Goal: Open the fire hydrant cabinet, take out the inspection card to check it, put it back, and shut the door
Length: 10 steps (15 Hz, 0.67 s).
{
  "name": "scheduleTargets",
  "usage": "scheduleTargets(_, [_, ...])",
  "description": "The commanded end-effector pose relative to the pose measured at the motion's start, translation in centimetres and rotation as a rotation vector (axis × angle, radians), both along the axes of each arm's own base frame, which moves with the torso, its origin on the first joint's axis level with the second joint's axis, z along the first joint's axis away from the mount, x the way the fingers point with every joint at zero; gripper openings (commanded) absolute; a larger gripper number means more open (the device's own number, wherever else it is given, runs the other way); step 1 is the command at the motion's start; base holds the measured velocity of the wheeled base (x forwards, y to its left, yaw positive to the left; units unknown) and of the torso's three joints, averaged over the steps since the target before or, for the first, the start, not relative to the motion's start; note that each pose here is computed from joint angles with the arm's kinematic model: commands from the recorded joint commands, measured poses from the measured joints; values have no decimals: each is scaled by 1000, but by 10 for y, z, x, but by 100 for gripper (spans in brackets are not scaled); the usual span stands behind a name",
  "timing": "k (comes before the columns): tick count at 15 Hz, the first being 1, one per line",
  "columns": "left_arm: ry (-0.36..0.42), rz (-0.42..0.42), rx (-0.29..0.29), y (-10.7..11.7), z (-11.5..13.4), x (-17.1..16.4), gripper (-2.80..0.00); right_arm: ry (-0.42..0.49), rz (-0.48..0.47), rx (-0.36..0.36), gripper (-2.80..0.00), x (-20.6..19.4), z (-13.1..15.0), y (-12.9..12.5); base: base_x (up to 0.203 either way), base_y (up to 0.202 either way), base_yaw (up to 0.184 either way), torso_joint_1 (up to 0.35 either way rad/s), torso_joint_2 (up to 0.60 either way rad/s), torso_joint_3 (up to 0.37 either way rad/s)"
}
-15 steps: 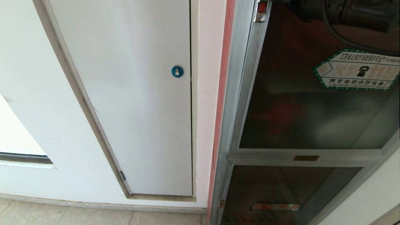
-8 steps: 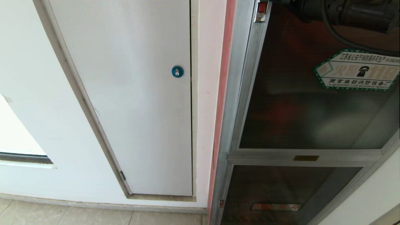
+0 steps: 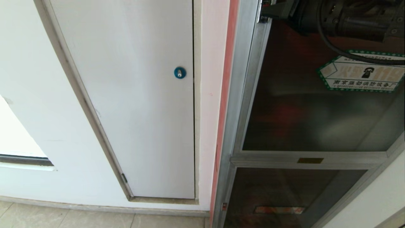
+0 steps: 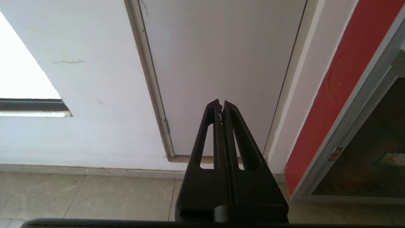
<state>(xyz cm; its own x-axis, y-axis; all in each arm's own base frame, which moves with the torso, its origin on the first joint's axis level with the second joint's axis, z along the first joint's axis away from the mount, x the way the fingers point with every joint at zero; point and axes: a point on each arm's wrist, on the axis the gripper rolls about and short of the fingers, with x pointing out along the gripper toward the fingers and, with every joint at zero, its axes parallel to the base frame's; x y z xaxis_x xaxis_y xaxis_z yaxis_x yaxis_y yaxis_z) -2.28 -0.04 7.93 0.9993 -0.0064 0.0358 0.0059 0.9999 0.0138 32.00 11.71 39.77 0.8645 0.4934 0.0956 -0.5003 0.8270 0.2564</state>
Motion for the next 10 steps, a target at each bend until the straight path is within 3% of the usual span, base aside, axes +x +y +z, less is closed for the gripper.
scheduleTargets(1, [13, 2, 0, 0, -4, 1, -280, -16, -3, 7, -280, 0, 2, -1, 0, 0, 0, 0, 0, 0])
scheduleTargets(6, [13, 2, 0, 0, -4, 1, -280, -22, -3, 10, -280, -7, 7, -3, 0, 0, 0, 0, 0, 0])
scheduleTargets(10, [13, 2, 0, 0, -4, 1, -280, 28, 36, 20, -280, -43, 17, -3, 0, 0, 0, 0, 0, 0])
